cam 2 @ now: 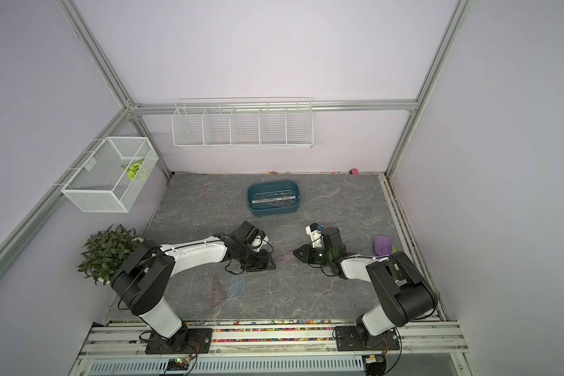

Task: Put the scattered rulers into the storage box
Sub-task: Adjust the ruler at the center of the board.

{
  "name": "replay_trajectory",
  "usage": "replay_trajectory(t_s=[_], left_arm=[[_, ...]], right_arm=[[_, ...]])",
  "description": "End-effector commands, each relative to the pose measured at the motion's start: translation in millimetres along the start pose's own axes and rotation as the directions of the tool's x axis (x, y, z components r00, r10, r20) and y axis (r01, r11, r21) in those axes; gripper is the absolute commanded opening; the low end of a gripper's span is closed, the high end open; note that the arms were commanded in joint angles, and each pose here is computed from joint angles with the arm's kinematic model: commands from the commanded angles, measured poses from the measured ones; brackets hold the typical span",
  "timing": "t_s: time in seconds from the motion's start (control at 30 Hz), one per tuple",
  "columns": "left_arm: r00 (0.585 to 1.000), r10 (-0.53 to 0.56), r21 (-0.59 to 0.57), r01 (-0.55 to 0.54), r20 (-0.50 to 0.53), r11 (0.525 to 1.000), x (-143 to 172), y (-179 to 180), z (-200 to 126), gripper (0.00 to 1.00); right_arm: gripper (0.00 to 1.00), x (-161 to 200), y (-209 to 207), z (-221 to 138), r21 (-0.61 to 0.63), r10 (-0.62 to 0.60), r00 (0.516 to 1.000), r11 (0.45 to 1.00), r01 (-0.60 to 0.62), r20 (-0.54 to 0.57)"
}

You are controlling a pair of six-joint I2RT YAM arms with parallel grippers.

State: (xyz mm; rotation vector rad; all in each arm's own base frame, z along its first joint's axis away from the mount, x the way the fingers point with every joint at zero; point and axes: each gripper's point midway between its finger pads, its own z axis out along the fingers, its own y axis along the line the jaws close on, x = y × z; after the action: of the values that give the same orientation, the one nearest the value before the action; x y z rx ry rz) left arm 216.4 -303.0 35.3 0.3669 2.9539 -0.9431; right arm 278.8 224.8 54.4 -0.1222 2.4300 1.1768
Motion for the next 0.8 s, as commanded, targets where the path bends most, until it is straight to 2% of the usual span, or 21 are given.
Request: replay_trajectory(t_s=[0.0,0.33,0.77], left_arm=[[0.998,0.019,-0.028,-0.021,-0.060,0.999,0.5,6.3,15.9,0.59],[0.997,0.011,-0.008,-0.012,-0.072,1.000,-21.9,16.4,39.7,0.58],[0.999,-0.016,0.028,0.017,-0.050,0.999,-43.2,27.9,45.7,0.58]], right_arm=[[0.22,11.9,-20.1,-5.8,0.093,0.014,0.999,0.996,-0.010,-0.043],[0.21,24.0,-37.7,8.5,0.090,0.066,0.995,0.994,-0.059,-0.081],[0.21,19.9,-40.2,18.0,0.081,0.096,0.992,0.993,-0.089,-0.087]])
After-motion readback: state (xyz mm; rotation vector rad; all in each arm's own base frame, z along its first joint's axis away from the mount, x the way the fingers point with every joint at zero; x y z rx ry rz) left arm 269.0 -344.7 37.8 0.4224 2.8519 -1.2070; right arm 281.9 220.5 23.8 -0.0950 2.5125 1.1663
